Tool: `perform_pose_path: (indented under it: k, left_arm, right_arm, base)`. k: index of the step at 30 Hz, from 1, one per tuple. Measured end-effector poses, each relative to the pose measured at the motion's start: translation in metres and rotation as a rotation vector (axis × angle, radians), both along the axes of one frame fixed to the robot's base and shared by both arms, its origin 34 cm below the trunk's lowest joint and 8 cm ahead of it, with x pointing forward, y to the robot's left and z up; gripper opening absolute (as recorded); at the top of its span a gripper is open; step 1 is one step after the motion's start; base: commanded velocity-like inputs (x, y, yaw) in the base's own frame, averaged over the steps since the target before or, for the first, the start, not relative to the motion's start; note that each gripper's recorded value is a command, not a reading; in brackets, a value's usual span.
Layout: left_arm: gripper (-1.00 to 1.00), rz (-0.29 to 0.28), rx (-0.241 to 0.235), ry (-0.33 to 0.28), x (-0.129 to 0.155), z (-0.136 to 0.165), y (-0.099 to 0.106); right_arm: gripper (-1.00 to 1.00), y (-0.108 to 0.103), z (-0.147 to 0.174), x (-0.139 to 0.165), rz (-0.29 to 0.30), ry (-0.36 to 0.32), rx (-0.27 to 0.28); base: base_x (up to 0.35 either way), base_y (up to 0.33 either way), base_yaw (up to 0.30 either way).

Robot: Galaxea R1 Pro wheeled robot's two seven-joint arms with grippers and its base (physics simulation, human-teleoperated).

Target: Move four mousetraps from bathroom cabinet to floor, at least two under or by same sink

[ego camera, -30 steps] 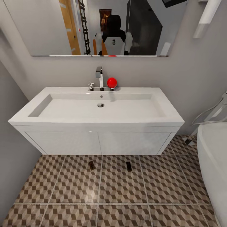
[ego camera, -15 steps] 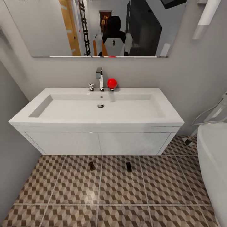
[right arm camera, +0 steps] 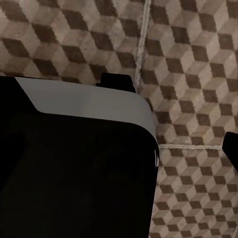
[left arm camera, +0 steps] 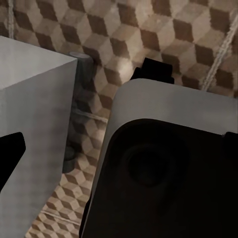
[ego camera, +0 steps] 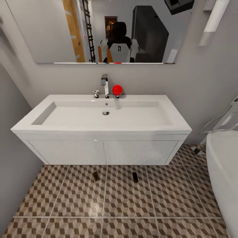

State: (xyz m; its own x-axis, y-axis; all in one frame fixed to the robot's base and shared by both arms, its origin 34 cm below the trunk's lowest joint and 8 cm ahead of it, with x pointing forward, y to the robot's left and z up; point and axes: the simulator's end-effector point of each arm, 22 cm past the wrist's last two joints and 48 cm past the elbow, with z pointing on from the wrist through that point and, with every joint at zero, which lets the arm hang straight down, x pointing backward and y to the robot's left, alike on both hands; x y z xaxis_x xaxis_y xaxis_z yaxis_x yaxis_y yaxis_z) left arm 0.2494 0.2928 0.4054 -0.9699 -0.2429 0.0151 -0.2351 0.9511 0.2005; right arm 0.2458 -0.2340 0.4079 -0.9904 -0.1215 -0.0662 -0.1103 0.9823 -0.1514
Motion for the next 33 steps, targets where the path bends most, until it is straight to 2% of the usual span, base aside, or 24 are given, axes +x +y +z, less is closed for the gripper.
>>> perform_pose_path:
  k: [33]
  left_arm:
    - [1.00, 0.000, 0.000, -0.053, 0.021, 0.006, 0.000]
  right_arm:
    - [1.00, 0.000, 0.006, 0.021, 0.000, -0.052, 0.000]
  base:
    - [0.000, 0.000, 0.000]
